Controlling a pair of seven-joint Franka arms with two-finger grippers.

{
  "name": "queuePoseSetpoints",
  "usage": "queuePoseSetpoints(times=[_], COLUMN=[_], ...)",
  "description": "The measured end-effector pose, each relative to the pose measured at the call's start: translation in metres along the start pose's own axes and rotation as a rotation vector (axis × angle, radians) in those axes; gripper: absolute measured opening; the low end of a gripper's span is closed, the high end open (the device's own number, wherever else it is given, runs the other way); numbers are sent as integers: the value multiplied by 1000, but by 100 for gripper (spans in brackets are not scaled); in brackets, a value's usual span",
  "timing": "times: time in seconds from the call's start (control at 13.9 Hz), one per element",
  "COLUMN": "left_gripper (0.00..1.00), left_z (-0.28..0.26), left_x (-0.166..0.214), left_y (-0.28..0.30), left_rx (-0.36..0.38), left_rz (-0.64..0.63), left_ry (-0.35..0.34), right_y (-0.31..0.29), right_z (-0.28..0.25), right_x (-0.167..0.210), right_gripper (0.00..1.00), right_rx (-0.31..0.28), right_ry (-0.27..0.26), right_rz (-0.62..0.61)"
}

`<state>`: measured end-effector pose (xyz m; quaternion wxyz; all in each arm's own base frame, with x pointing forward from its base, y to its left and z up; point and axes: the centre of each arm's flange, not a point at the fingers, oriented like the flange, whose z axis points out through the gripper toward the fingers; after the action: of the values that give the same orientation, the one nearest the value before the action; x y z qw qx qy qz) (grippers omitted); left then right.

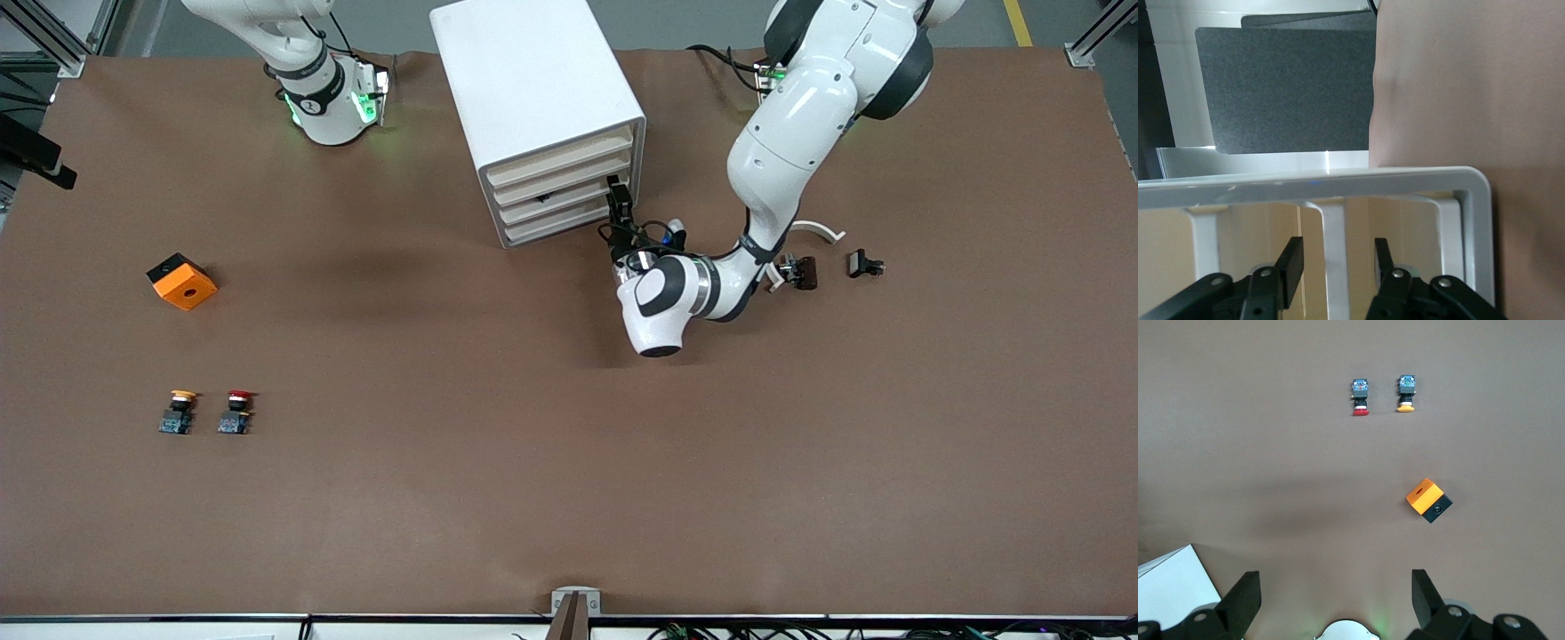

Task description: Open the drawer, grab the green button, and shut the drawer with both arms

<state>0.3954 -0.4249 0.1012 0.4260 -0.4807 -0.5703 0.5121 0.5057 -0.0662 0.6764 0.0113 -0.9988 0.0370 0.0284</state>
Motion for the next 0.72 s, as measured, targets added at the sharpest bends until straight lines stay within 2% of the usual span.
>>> queuePoseSetpoints(times=[0.14,0.22,0.29,0.43,0.58,0.65,0.72], left_gripper=[50,46,46,30,27,15,8], left_z=[11,16,19,22,23,23,23], left_x=[-2,-3,-4,-6,-6,-6,-6], left_y=[2,2,3,3,3,3,2], left_rx=[9,12,15,16,16,17,19], left_rz=[-6,-8,-9,-9,-9,-9,-10], left_ry=[18,25,31,36,37,37,38], right_y=[-1,-1,-1,-1,0,-1,0], right_z=[-1,-2,-3,0,14,23,33], right_x=[0,0,0,2,11,19,27], right_gripper=[100,100,100,100,100,100,100], right_rx=[0,0,0,-1,-3,-5,-9], right_ry=[4,6,7,1,-25,-38,-50], right_rz=[-1,-1,-1,-1,0,1,2])
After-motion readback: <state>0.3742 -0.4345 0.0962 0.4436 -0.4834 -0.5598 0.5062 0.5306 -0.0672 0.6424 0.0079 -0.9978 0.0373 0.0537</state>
